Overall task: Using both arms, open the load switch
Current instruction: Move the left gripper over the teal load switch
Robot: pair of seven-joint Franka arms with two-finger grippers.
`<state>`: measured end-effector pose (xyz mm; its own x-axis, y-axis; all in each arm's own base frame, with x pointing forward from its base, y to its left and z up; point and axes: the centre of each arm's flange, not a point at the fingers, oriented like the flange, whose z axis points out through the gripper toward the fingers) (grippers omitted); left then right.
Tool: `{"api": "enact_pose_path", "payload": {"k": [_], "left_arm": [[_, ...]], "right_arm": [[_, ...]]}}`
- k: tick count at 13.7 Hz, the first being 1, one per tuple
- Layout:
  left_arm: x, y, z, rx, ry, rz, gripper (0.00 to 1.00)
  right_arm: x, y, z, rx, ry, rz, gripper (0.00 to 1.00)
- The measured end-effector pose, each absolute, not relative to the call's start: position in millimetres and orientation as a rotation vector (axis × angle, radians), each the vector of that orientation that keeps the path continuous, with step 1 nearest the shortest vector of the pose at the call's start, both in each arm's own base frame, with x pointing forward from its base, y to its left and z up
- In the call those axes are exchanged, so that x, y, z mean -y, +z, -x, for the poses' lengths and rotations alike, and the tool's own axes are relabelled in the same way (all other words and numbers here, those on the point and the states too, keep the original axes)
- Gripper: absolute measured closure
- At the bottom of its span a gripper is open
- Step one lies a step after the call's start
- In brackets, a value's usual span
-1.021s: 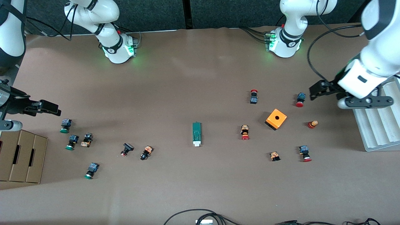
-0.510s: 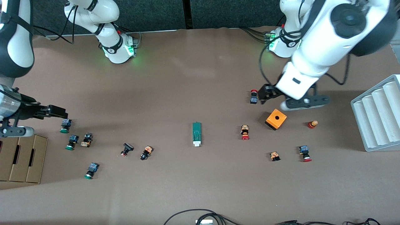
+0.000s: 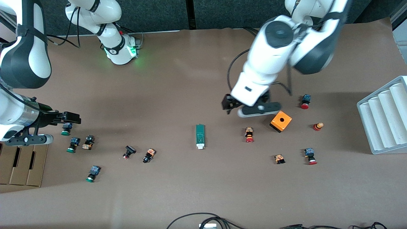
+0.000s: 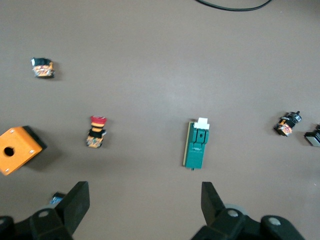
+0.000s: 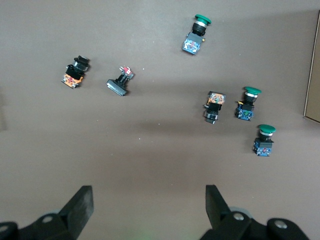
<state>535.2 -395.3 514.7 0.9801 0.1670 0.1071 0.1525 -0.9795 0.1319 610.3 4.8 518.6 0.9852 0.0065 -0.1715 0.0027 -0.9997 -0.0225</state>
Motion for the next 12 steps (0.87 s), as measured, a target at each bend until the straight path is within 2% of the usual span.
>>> {"api": "enact_pose_path", "payload": {"k": [6,12], "left_arm": [[472.1,439.2,-503.5,-0.230,0.414,-3.020,0.01],[528.7,363.6,-466.3,-0.236,0.646,-3.050,0.02]], "right_arm": [[-3.9,512.6,-613.7,0.007,0.269,3.108,0.00],[2.3,501.6,-619.2,0.173,0.261,3.047,0.00]]}}
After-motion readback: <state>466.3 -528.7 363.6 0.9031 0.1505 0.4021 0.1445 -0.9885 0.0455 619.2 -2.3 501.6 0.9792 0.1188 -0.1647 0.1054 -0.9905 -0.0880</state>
